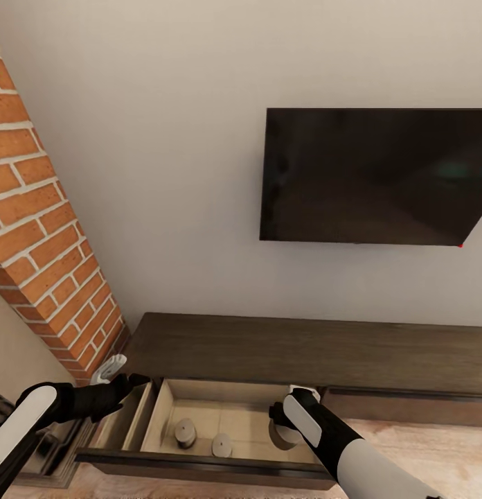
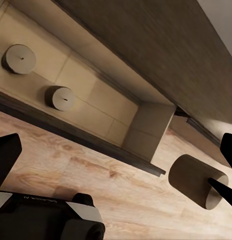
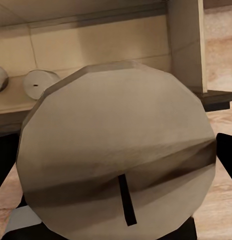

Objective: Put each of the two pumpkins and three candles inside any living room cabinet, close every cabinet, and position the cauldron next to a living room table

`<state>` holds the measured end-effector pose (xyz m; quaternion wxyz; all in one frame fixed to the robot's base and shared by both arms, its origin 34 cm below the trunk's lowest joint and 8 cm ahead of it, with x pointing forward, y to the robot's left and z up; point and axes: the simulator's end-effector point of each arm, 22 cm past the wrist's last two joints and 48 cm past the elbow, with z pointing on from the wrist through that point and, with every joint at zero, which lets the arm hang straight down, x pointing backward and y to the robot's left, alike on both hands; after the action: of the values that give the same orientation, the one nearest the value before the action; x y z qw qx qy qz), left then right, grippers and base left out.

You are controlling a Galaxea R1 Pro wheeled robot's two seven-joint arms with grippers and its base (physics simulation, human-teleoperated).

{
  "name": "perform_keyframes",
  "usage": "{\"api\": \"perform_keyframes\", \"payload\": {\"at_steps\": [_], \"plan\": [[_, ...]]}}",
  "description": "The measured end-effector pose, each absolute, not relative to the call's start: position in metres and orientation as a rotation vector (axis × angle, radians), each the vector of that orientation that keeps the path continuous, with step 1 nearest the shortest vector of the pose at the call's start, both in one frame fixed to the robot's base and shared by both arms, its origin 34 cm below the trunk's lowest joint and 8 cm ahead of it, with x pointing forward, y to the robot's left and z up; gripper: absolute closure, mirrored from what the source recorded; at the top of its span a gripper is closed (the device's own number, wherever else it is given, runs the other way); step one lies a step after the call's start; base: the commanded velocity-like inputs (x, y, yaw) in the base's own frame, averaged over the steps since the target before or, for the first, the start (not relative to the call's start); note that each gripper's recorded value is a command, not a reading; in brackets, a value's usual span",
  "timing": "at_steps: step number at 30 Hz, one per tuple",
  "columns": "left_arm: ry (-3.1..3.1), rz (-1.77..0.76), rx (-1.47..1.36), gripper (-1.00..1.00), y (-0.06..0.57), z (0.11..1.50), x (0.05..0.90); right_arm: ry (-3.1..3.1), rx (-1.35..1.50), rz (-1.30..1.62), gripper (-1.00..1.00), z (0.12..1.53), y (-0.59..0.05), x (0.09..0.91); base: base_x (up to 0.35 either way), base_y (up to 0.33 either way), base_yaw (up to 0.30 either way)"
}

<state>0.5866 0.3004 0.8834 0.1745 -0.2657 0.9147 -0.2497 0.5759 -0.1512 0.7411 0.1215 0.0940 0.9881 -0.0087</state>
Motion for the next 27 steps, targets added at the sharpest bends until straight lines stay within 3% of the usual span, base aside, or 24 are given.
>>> {"api": "perform_keyframes", "payload": {"at_steps": [27], "plan": [[2.592, -0.698, -0.753, -1.00, 0.3036, 0.8834, 0.5863, 2.876, 0.273, 0.006, 1.00, 0.7423, -0.1465, 0.5783, 0.023, 0.010, -0.043]]}}
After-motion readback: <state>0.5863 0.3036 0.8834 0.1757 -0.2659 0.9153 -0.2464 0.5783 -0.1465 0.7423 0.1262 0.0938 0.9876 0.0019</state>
